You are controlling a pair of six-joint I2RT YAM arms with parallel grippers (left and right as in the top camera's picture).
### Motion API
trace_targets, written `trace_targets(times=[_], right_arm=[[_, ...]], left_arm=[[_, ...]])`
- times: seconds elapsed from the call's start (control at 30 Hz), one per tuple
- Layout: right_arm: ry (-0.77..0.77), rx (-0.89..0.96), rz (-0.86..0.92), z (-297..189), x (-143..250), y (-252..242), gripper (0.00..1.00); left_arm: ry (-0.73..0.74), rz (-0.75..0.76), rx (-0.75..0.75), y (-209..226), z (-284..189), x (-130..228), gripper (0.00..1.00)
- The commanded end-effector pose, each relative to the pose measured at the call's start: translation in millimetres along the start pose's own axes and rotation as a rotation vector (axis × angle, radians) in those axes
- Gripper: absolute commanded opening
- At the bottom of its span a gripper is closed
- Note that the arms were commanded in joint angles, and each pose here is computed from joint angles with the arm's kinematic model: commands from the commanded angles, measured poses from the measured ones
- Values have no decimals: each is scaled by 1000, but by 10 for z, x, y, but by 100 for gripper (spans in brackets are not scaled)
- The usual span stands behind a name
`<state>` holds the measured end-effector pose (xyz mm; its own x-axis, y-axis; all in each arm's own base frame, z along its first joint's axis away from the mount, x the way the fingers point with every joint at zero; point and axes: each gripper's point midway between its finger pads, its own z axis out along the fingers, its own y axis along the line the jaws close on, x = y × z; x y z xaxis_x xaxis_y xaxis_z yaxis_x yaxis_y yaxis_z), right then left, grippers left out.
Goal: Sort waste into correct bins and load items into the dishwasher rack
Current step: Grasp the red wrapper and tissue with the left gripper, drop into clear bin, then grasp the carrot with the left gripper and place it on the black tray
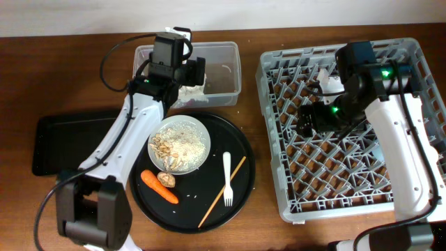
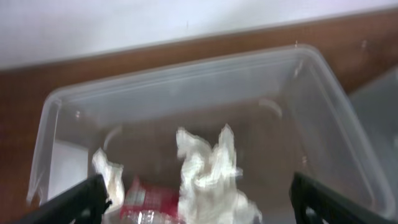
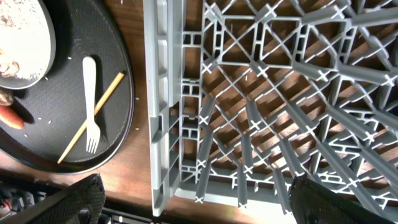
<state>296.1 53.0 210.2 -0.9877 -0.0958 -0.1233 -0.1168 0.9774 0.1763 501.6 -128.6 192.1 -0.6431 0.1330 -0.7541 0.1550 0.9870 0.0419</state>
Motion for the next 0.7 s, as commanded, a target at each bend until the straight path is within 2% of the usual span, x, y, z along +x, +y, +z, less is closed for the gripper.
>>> trace_targets(times=[0.0,0.03,0.1,0.13,0.23,0.37,0.53,0.6,0.67], right_arm=[[-4,3,-4,-20,13,13,98],[-4,3,-4,-20,13,13,98],[-4,2,-4,-20,12,13,98],[-4,2,-4,-20,12,13,98],[-2,2,-4,-20,18,13,98],[-1,2,-4,-20,19,13,98],[-1,2,-4,-20,19,13,98],[-2,2,-4,-20,18,13,98],[-1,2,-4,-20,19,13,98]], left_arm=[[32,5,-9,126,-700,-52,98],[166,10,10,134,-981,280,99],[368,22,45,112,-1249,764,99],[522,12,55,109,-1414,1104,99],[741,-209,-56,176,-1697,1560,99],[786,-345,-125,189,-1775,1654,99],[836,-361,-168,229,-1785,1882,99],[811,-367,-163,242,-1809,1921,99],[816,-436,-187,289,-1836,2044,99]])
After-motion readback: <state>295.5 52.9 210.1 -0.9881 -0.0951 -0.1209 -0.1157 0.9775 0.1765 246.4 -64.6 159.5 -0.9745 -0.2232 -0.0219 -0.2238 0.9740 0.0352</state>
